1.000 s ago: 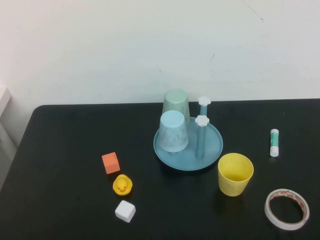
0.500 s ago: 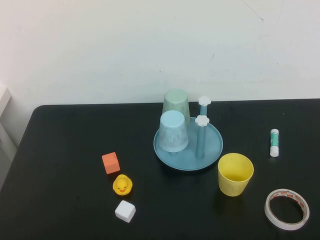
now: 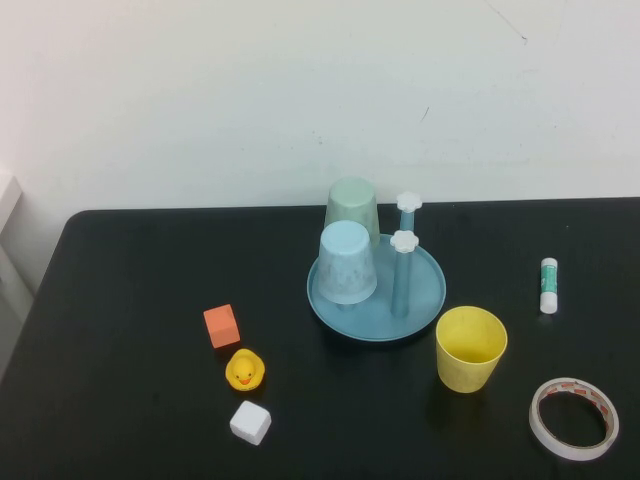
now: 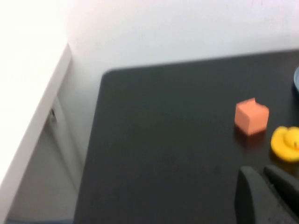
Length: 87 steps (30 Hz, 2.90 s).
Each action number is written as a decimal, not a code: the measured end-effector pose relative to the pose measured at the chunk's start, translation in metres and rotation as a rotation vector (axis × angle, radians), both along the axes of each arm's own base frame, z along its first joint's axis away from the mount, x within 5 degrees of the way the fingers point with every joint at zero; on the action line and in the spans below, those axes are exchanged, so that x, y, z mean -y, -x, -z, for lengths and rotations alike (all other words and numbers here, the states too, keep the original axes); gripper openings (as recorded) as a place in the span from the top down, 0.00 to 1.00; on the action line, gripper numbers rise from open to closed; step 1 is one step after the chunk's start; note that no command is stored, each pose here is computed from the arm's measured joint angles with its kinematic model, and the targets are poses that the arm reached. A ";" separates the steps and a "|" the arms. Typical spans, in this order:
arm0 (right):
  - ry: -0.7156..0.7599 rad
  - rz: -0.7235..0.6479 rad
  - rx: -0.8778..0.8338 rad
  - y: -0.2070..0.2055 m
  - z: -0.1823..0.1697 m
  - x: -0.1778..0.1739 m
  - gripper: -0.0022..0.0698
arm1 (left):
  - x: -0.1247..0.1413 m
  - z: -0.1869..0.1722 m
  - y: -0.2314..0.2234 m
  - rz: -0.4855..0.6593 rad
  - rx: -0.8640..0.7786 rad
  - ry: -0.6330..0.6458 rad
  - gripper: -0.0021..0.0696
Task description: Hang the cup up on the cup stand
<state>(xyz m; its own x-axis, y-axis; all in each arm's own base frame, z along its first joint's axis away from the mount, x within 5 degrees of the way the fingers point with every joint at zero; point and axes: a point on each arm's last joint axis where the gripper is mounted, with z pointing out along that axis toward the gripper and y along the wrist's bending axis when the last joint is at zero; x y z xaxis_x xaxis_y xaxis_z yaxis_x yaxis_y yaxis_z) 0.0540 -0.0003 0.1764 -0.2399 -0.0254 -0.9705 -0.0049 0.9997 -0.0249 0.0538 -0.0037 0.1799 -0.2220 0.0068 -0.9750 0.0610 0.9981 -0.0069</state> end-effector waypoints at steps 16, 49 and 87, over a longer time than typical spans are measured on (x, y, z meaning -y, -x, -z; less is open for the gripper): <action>-0.046 -0.009 0.434 -0.001 -0.039 -0.001 0.97 | -0.002 -0.065 0.009 -0.021 0.738 0.040 0.97; 0.166 -0.509 -0.622 -0.118 -0.115 -0.030 0.97 | 0.004 -0.087 -0.007 -0.020 -0.039 0.251 0.97; 0.345 -0.785 -0.906 -0.351 0.062 -0.119 0.49 | 0.037 -0.124 -0.011 0.325 0.055 0.860 0.97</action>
<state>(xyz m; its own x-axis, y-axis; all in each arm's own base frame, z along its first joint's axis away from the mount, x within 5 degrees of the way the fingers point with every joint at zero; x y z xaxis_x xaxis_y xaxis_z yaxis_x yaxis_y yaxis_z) 0.4046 0.1191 0.1141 -0.6236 -0.6844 -0.3779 -0.7493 0.6610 0.0393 0.0643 -0.0407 0.3041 -0.2896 -0.6710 -0.6826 0.3596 0.5846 -0.7273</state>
